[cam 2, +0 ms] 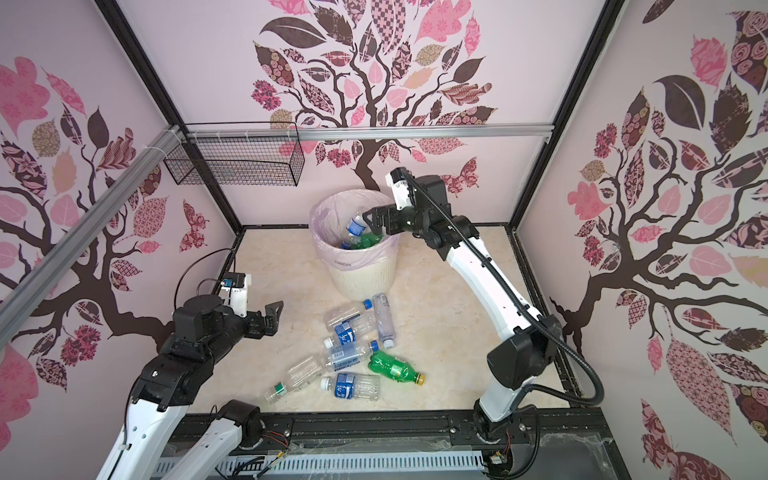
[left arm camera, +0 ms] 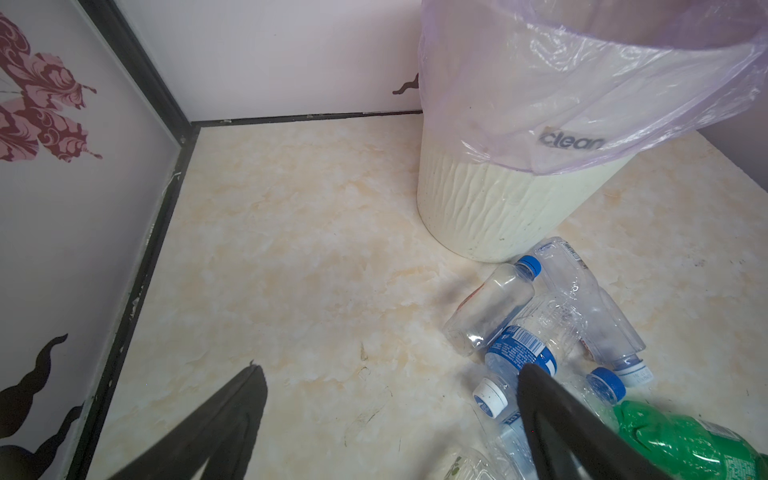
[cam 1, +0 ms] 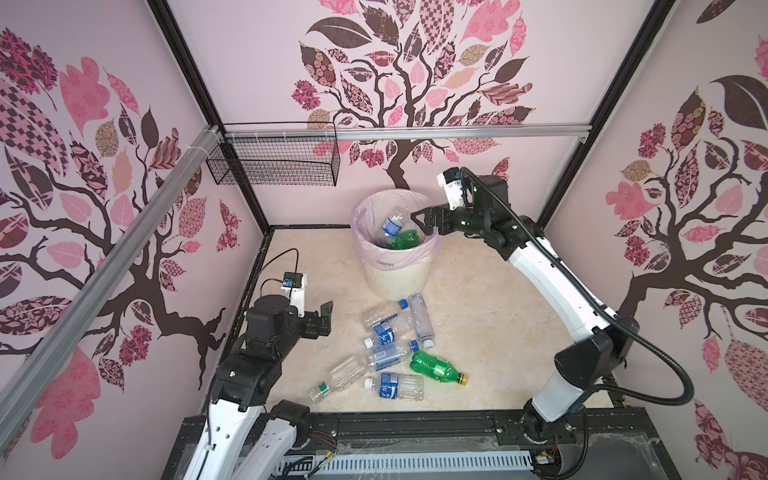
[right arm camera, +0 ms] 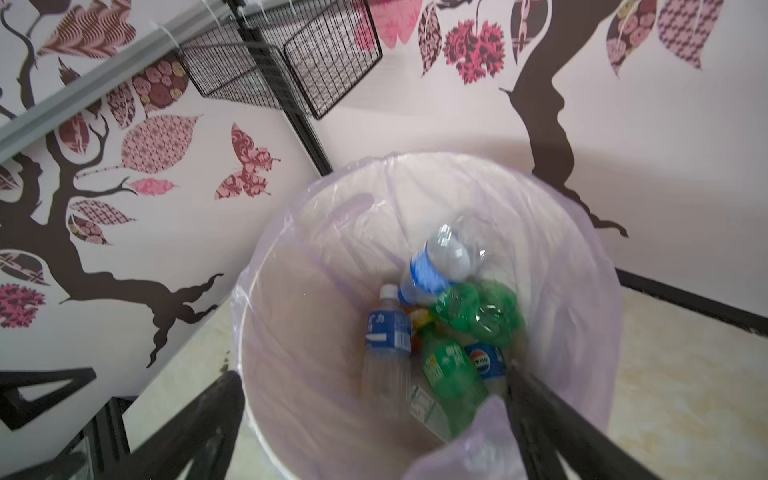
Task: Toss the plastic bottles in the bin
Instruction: 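Lift the clear bottle, carry it over the bin, open the right gripper, then withdraw the right gripper from the bin while the left gripper moves toward the pile, then lower the left gripper and close it on the clear green-capped bottle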
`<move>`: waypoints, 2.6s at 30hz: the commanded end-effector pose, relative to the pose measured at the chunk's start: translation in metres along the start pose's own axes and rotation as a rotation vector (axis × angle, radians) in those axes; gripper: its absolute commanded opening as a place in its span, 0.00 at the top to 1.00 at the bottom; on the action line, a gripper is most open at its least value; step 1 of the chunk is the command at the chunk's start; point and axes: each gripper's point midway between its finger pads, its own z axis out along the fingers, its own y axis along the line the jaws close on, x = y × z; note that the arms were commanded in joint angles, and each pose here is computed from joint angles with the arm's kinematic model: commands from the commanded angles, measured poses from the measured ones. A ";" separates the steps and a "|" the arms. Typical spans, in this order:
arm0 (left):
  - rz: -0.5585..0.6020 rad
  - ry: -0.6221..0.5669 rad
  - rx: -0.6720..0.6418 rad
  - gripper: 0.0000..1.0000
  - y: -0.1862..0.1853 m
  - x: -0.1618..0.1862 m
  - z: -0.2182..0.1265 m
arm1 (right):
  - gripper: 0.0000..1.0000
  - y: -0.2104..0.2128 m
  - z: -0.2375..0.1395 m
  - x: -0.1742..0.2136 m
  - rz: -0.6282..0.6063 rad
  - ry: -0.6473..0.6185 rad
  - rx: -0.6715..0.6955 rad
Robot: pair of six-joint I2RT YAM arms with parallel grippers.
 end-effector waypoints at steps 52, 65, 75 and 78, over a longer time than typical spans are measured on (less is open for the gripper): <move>0.816 0.901 0.366 0.08 -0.095 0.187 0.058 | 0.00 -0.032 -0.142 0.166 0.160 -0.168 0.212; 0.836 0.991 0.349 0.12 -0.089 0.210 0.065 | 0.00 -0.039 -0.150 0.166 0.171 -0.198 0.261; 0.853 1.070 0.328 0.23 -0.086 0.230 0.076 | 0.00 -0.045 -0.154 0.163 0.172 -0.212 0.297; 0.851 1.074 0.336 0.29 -0.088 0.233 0.079 | 0.00 -0.046 -0.154 0.163 0.174 -0.213 0.303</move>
